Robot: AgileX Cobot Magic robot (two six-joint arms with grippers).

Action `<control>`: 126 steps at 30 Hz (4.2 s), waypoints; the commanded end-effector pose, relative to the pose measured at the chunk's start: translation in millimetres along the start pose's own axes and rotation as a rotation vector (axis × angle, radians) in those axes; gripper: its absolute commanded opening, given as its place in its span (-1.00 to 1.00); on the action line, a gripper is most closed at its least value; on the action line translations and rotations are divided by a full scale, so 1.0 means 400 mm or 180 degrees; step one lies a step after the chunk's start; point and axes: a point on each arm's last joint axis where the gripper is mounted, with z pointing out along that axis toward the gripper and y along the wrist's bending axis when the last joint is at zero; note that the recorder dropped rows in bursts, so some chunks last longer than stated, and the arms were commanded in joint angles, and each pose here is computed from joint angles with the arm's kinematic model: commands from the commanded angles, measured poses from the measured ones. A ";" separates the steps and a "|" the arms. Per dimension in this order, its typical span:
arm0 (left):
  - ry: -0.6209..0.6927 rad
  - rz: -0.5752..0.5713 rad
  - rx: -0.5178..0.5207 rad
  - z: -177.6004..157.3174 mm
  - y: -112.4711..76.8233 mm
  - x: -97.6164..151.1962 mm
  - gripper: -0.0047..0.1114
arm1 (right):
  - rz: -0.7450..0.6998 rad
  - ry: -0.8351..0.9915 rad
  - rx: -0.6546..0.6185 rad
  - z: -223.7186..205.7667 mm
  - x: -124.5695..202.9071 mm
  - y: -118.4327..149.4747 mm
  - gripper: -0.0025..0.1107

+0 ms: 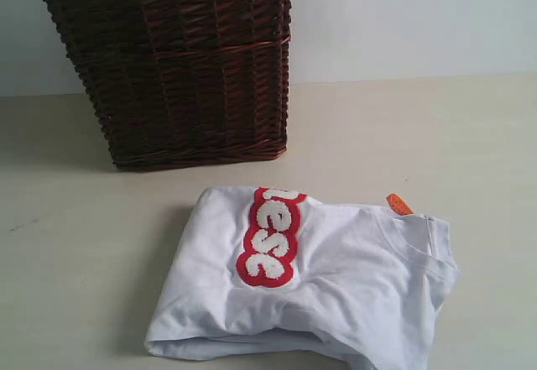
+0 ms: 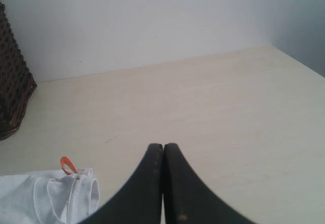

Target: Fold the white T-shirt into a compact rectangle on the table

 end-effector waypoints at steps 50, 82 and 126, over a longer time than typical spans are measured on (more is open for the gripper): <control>-0.0003 0.1115 0.0483 -0.004 -0.019 0.003 -0.92 | 0.0012 -0.0038 0.0019 -0.001 -0.001 -0.001 -0.96; -0.0015 0.1284 0.0482 -0.004 -0.019 0.003 -0.92 | -0.0161 -0.0217 -0.0017 -0.022 0.029 -0.003 -0.96; -0.0015 0.1271 0.0487 -0.004 -0.020 0.003 -0.92 | -0.0605 0.0128 -0.0244 -0.022 0.054 0.004 -0.96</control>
